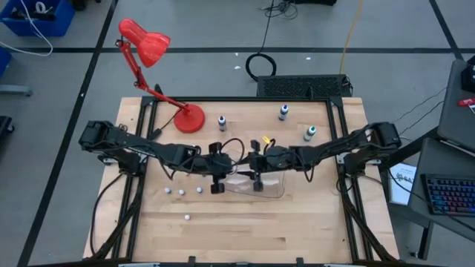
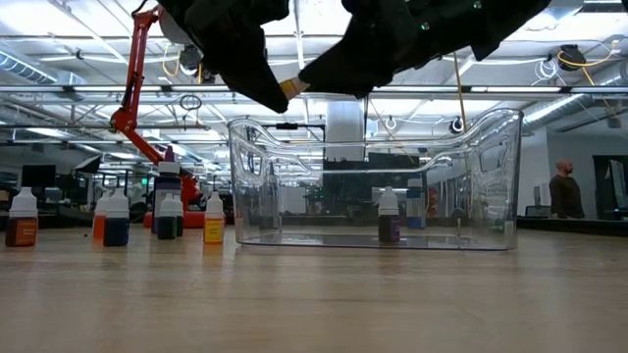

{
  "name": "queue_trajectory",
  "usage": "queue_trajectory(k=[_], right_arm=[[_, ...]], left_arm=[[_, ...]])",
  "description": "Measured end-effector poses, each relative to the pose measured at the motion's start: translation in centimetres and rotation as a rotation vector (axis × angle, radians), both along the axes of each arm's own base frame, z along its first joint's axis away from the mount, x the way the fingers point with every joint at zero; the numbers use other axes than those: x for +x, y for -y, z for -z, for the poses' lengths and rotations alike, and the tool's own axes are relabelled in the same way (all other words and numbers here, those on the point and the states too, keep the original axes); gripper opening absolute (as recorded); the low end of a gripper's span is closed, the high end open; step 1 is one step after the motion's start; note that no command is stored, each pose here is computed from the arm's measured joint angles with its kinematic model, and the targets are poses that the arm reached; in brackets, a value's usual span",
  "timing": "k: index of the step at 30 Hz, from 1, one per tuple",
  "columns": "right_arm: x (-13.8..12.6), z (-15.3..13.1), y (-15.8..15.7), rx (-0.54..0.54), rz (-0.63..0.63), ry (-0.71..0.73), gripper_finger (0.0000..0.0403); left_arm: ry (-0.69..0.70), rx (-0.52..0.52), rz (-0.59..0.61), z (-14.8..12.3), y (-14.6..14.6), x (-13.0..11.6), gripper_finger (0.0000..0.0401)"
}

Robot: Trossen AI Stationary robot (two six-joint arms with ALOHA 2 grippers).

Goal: Pick & Place food coloring
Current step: Put the small orange food coloring bottle into the transparent bin

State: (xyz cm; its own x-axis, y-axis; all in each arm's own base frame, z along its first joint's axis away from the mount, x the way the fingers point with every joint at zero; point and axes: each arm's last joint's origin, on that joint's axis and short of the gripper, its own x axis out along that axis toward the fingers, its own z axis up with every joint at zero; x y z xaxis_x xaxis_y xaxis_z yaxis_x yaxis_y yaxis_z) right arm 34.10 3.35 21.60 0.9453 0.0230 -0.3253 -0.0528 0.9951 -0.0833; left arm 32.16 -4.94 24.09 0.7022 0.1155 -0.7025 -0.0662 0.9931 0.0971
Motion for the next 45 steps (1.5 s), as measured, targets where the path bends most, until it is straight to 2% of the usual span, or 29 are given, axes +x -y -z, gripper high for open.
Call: queue_trajectory(k=[19,23,30,37,41,45], right_arm=[[0.2,0.3,0.0,-0.013,-0.005,0.001,0.0127],[0.2,0.3,0.0,-0.028,-0.011,0.001,0.0105],[0.2,0.4,0.1,-0.038,-0.043,-0.004,0.0043],[0.2,0.4,0.1,-0.051,-0.063,-0.011,0.0039],[-0.1,0.2,0.1,-0.055,-0.067,-0.023,0.0039],[-1.1,-1.3,-0.1,-0.068,-0.057,-0.100,0.0039]], left_arm=[[-0.003,0.003,0.004,0.1,0.0,0.0,0.0052],[-0.003,0.002,0.003,0.1,0.0,0.0,0.0052],[-0.003,-0.006,0.001,0.1,0.0,0.0,0.0051],[0.007,-0.007,0.001,0.0,0.0,0.0,0.0051],[0.032,-0.011,0.002,-0.1,0.1,0.2,0.0087],[0.082,-0.018,-0.002,-0.8,0.1,0.3,0.0138]])
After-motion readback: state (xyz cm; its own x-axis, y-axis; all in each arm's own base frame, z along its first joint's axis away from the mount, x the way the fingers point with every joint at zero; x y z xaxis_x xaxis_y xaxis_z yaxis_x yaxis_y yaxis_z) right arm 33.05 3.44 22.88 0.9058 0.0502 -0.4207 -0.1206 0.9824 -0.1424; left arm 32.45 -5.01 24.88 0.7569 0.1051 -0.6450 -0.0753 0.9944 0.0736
